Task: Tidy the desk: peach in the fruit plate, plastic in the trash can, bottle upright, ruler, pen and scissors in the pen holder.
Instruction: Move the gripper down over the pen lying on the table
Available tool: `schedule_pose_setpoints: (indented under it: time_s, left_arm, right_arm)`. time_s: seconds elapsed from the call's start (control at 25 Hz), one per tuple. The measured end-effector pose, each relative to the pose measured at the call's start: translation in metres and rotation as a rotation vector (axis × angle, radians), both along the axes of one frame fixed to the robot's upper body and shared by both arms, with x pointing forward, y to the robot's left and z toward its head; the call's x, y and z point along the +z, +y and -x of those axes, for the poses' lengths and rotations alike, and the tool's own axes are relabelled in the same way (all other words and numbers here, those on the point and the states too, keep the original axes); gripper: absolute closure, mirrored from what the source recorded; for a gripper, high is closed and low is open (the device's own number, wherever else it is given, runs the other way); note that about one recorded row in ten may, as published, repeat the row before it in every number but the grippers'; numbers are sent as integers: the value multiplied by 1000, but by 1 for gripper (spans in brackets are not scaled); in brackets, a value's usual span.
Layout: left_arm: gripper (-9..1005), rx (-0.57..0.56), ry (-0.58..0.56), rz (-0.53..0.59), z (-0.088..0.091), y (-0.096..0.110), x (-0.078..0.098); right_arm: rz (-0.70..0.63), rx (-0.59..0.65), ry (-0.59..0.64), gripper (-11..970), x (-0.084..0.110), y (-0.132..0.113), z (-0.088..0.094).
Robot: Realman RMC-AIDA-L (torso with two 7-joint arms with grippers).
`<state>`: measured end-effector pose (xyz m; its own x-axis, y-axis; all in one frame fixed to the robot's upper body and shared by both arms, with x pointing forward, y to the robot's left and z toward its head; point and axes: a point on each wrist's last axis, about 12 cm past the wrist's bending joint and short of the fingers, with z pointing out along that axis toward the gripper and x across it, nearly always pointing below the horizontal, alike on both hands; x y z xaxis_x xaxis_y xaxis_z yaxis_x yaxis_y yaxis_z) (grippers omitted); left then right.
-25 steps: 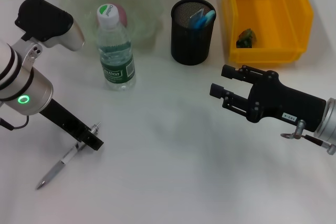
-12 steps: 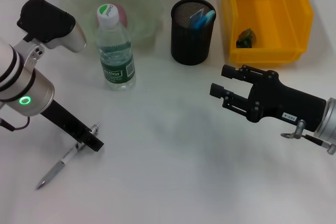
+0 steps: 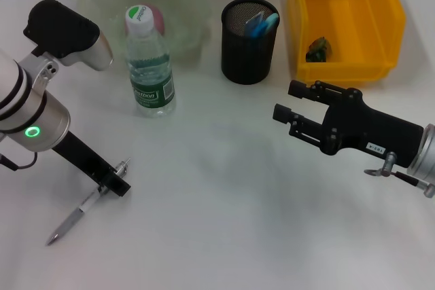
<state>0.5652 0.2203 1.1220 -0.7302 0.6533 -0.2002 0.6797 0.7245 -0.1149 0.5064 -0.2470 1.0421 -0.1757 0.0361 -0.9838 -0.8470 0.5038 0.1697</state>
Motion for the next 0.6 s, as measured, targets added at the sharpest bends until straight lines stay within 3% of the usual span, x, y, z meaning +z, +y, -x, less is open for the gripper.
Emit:
schedule_pose_setpoints:
  time_s: [0.28, 0.6]
  left_arm:
    - [356, 1, -6, -1, -1, 0, 0]
    - [368, -3, -8, -5, -1, 0, 0]
  right_arm:
    - [4, 0, -4, 396, 1, 1, -3]
    - [7, 0, -5, 395, 2, 2, -5]
